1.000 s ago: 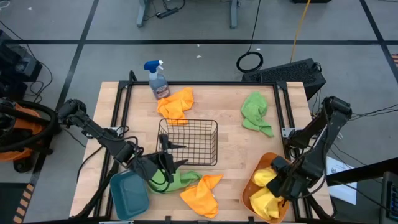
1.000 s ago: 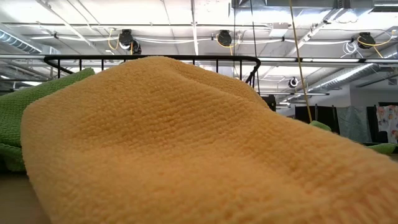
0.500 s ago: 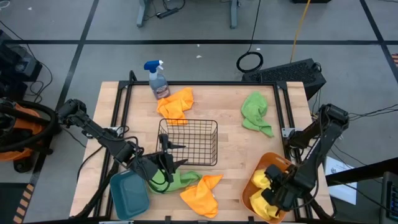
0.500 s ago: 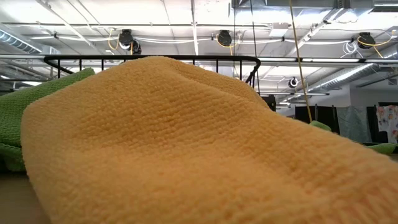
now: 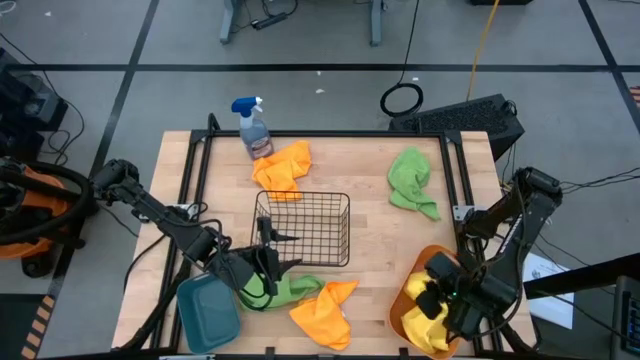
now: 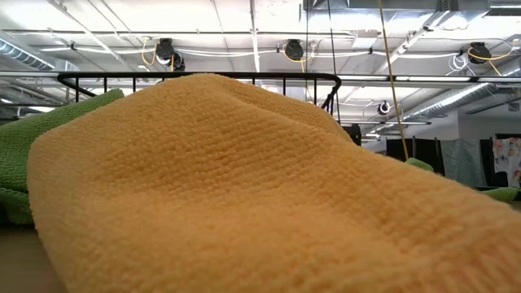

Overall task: Sort microfiber towel by color & place in baskets
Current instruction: Put the bottom green microfiber cloth into the black wire basket

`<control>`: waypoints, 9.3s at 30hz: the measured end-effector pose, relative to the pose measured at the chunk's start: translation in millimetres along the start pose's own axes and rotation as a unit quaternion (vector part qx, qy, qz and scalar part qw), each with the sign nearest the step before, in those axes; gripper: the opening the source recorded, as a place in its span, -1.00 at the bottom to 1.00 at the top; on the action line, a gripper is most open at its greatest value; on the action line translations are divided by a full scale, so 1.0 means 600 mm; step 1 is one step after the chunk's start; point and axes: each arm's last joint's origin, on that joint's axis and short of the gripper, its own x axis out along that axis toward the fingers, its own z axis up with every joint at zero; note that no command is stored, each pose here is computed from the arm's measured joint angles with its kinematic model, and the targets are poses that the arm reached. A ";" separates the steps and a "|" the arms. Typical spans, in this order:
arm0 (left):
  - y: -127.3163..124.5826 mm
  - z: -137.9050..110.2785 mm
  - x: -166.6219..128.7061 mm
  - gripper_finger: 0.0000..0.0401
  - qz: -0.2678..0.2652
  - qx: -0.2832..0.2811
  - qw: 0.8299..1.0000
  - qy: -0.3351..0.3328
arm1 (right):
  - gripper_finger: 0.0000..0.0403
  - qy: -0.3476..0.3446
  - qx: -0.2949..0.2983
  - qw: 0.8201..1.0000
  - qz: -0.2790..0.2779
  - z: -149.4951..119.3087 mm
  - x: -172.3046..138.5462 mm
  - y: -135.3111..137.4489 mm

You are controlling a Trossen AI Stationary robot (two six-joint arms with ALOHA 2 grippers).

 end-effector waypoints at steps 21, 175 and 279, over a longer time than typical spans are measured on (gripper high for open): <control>-0.014 -0.036 -0.008 0.03 -0.108 -0.082 0.985 0.107 | -0.50 -0.398 -0.141 0.902 0.089 0.064 0.037 0.132; 0.034 0.023 -0.057 -0.95 -0.138 0.009 0.987 -0.081 | -0.14 -0.641 -0.365 0.674 0.039 0.236 0.150 0.284; 0.023 -0.027 -0.114 0.04 0.030 -0.041 0.999 0.019 | 0.22 -0.205 -0.153 0.963 0.088 0.368 0.259 0.115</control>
